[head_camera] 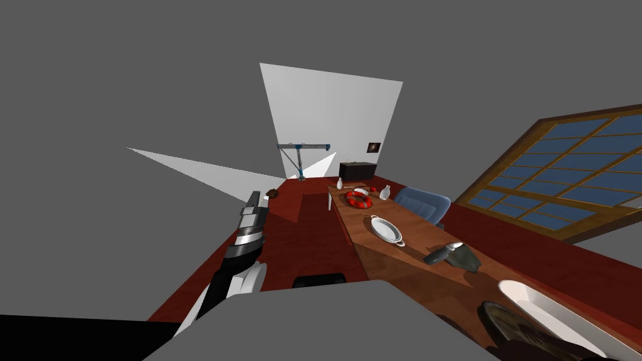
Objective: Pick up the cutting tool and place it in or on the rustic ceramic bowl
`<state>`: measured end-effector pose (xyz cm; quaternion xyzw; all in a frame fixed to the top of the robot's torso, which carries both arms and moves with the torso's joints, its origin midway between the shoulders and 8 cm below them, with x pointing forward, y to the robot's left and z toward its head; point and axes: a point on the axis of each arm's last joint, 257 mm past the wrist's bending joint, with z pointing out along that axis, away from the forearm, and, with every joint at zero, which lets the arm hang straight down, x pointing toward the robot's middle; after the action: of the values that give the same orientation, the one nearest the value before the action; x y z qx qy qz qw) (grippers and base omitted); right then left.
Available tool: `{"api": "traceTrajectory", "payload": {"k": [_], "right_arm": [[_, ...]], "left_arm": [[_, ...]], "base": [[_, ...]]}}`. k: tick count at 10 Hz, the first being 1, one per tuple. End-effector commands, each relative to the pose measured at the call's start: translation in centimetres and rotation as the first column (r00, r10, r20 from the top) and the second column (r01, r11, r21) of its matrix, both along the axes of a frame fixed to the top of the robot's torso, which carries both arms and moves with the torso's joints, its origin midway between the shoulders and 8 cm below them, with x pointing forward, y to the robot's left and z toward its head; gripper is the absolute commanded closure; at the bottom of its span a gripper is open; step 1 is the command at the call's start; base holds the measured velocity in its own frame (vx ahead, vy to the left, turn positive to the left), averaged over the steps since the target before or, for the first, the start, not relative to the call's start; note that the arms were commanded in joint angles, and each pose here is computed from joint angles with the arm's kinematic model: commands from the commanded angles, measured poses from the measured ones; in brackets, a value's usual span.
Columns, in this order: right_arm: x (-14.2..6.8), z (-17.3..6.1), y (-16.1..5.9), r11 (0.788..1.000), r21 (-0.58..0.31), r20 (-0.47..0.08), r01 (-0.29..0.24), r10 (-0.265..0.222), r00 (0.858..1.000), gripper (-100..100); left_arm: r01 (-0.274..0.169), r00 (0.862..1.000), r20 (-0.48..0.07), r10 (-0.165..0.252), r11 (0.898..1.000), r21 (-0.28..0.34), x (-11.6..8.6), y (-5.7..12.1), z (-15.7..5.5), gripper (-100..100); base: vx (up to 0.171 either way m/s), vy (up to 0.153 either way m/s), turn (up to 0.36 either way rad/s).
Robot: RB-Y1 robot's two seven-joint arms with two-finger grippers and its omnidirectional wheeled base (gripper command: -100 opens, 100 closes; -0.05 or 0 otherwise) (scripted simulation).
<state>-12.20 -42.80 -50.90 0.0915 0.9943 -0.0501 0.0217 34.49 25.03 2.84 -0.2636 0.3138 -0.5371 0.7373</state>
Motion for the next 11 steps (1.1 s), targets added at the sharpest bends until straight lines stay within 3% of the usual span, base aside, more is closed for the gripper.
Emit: {"api": "traceTrajectory", "payload": {"k": [1, 4, 5, 6, 10, 11], "right_arm": [[0.0, 0.0, 0.0, 1.0, 0.0, 0.0, 0.0, 0.0, 1.0, 100], [0.0, 0.0, 0.0, 1.0, 0.0, 0.0, 0.0, 0.0, 1.0, 100], [0.0, 0.0, 0.0, 1.0, 0.0, 0.0, 0.0, 0.0, 1.0, 0], [0.2, 0.9, -0.3, 1.0, -0.002, -0.003, -0.009, 0.009, 1.0, 100], [0.4, 1.7, -0.4, 1.0, -0.002, -0.005, -0.019, 0.019, 1.0, 100], [0.4, 1.7, -0.4, 1.0, -0.003, -0.005, -0.02, 0.02, 1.0, 0]], "left_arm": [[0.0, 1.0, 0.0, 0.0, 1.0, 0.0, 0.0, 0.0, 0.0, 0], [0.0, 1.0, 0.0, 0.0, 1.0, 0.0, 0.0, 0.0, 0.0, 0], [0.0, 1.0, 0.0, 0.0, 1.0, 0.0, 0.0, 0.0, 0.0, 0], [0.0, 1.0, 0.0, 0.0, 1.0, 0.0, 0.0, 0.0, 0.0, 0], [0.0, 1.0, 0.0, 0.0, 1.0, 0.0, 0.0, 0.0, 0.0, 0], [0.0, 1.0, 0.0, 0.0, 1.0, 0.0, 0.0, 0.0, 0.0, 0]], "base": [[0.0, 0.0, 0.0], [0.0, 0.0, 0.0], [0.0, 0.0, 0.0], [0.011, 0.01, -0.098], [0.01, 0.01, -0.041], [0.0, 0.0, 0.0]]}}
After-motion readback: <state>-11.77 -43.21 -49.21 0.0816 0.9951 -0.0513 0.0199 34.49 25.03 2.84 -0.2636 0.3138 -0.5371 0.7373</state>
